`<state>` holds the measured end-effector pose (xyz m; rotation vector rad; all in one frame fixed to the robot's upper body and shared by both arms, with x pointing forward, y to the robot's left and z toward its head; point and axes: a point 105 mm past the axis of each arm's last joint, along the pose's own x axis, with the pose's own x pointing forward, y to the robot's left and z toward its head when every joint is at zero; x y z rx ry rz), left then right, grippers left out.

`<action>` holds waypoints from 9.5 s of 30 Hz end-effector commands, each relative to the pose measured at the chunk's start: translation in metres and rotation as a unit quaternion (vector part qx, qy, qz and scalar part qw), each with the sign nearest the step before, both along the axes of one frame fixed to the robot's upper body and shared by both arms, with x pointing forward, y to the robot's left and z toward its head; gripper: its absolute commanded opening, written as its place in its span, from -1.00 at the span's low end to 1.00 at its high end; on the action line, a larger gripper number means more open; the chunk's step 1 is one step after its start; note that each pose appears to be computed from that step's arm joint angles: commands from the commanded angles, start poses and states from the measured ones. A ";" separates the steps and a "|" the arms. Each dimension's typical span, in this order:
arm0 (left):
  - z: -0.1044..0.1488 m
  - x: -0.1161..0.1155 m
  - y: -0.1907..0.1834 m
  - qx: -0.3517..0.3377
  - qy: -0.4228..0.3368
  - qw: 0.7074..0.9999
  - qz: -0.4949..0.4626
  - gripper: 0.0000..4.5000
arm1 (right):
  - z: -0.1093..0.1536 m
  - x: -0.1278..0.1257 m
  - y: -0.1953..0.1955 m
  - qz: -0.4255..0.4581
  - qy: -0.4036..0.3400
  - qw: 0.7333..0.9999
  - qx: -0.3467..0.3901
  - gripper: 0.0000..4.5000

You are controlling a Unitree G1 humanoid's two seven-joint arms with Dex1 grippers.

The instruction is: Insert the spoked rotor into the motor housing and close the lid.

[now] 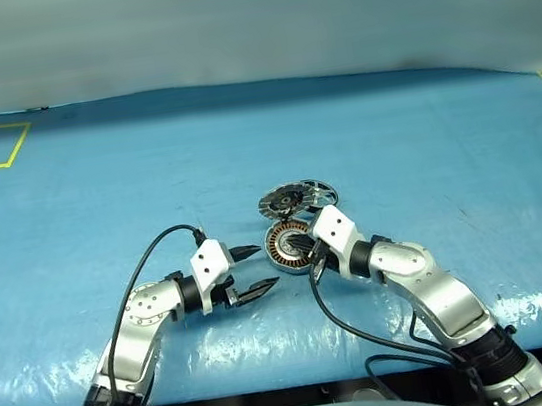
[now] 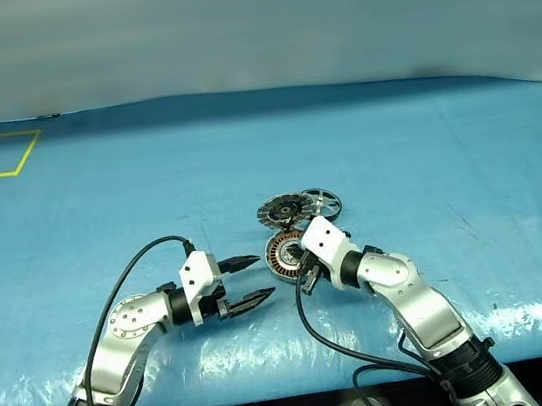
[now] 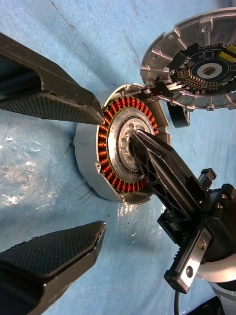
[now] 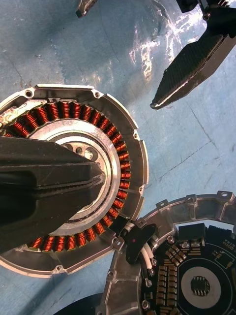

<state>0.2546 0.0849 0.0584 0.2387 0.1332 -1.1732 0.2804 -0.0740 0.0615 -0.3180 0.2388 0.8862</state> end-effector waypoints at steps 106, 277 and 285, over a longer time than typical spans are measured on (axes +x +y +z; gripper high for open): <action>-0.004 0.007 0.000 -0.009 -0.028 0.998 0.047 0.49 | -0.003 0.054 -0.065 0.069 -0.002 0.962 -0.264 -0.24; 0.018 -0.006 -0.007 -0.044 0.027 0.998 -0.035 0.49 | 0.023 -0.033 -0.024 -0.023 0.033 0.994 0.100 0.28; 0.012 -0.004 0.005 -0.016 0.012 1.000 -0.010 0.49 | 0.025 -0.029 -0.025 -0.028 0.024 0.994 0.100 0.28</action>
